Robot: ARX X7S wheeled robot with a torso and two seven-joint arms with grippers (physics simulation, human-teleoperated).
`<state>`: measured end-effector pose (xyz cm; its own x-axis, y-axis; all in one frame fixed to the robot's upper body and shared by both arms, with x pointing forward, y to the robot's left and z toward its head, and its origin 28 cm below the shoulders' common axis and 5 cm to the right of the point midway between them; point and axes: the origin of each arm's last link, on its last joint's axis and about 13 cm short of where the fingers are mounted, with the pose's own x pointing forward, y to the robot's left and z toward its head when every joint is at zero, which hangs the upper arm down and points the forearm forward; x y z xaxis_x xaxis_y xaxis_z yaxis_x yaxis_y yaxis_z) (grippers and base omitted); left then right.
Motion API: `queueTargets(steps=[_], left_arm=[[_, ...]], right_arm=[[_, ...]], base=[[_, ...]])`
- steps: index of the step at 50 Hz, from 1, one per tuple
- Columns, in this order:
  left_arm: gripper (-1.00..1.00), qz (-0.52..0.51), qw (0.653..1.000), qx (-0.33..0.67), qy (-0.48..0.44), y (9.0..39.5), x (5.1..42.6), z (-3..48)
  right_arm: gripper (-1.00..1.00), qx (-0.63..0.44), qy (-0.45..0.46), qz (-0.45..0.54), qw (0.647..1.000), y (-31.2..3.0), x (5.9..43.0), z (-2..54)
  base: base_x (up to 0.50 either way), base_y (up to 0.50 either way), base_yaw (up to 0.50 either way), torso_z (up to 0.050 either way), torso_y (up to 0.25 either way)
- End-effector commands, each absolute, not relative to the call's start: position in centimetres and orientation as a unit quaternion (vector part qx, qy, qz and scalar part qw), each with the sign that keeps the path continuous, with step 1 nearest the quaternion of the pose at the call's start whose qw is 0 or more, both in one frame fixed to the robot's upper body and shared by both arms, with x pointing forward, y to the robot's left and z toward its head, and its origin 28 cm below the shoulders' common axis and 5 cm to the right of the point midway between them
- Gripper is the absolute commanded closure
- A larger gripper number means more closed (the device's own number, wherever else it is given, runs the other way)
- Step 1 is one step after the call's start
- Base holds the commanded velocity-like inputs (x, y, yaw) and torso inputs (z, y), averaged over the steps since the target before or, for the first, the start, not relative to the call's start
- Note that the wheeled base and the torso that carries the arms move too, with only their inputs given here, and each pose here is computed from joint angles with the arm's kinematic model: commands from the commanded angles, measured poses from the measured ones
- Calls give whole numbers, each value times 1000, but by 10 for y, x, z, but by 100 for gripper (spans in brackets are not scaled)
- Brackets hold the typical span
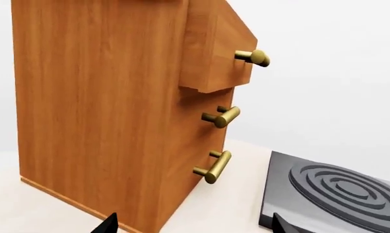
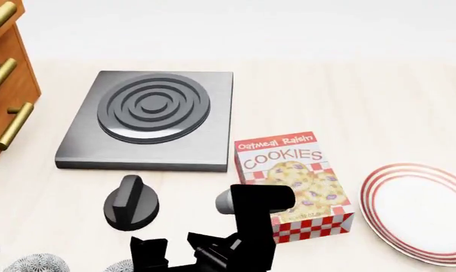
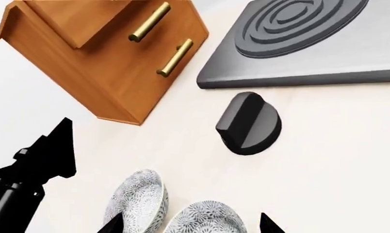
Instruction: Pick the akita bowl from table center and place it on the plate.
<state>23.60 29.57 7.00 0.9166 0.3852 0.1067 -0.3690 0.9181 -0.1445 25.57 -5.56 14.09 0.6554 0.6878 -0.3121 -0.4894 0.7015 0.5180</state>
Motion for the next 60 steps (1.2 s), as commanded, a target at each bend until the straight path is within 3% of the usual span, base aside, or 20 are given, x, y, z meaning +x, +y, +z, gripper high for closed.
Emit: queueTargets(steps=[1,11,60], left_arm=[[-100,199,976,-63,-68,297,236,71],[-100,193,977,-63,-70,295,237,72],[-100,195,976,-65,-69,295,236,71]], right_arm=[[-100,198,276,329,881,-57,255,138],[-100,192,303,286,889,-77,248,122],[-100,184,334,306,872,-66,278,103]], base=[[0,0,0,0,0],[0,0,0,0,0],[0,0,0,0,0]])
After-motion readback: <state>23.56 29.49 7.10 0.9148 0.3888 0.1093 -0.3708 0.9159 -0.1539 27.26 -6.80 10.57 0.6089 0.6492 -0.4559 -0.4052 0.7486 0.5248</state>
